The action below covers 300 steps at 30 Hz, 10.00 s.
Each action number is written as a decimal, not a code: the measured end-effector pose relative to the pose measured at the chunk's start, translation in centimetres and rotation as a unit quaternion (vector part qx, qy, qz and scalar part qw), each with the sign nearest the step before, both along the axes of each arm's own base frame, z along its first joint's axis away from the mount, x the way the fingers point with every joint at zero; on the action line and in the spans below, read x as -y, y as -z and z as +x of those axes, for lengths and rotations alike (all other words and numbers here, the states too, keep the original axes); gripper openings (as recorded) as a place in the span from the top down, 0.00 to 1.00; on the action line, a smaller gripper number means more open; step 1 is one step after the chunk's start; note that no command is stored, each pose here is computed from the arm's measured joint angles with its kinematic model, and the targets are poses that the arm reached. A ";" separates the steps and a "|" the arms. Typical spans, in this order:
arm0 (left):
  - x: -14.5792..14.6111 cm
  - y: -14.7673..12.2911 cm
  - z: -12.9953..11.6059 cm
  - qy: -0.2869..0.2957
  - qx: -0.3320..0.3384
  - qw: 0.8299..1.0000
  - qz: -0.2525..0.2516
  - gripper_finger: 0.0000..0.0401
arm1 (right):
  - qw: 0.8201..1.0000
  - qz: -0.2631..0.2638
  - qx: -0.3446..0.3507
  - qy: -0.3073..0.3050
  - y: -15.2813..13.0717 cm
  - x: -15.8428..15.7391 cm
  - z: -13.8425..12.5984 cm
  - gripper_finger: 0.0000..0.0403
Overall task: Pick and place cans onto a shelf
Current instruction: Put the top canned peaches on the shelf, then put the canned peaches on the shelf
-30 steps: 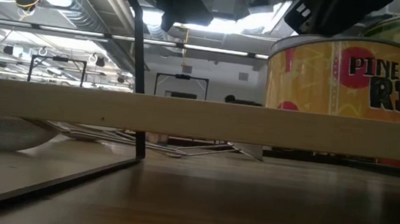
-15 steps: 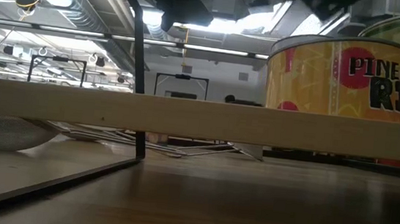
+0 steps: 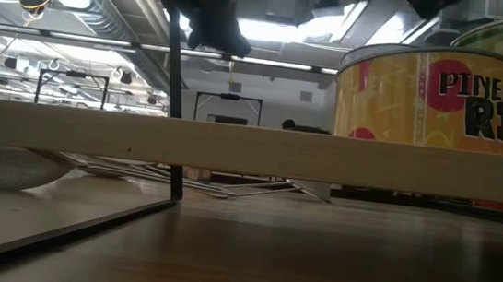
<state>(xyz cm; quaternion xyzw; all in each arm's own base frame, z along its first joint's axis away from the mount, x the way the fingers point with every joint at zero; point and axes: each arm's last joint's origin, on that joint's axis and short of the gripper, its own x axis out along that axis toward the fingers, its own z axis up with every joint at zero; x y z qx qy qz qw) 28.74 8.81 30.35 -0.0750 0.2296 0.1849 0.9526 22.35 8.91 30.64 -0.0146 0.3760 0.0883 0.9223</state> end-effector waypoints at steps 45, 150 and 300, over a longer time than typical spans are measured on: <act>-5.9 10.1 1.8 -0.143 -0.224 0.964 -0.014 0.67 | 0.995 0.072 -0.014 0.073 5.1 6.1 -1.9 0.78; 31.2 4.9 3.2 0.233 -0.105 0.966 -0.035 1.00 | 0.992 0.090 -0.018 0.089 5.1 6.0 -1.9 0.78; 27.3 3.2 -15.8 0.075 -0.505 0.850 -0.132 0.77 | 0.992 0.104 -0.023 0.073 5.1 5.9 -2.0 0.78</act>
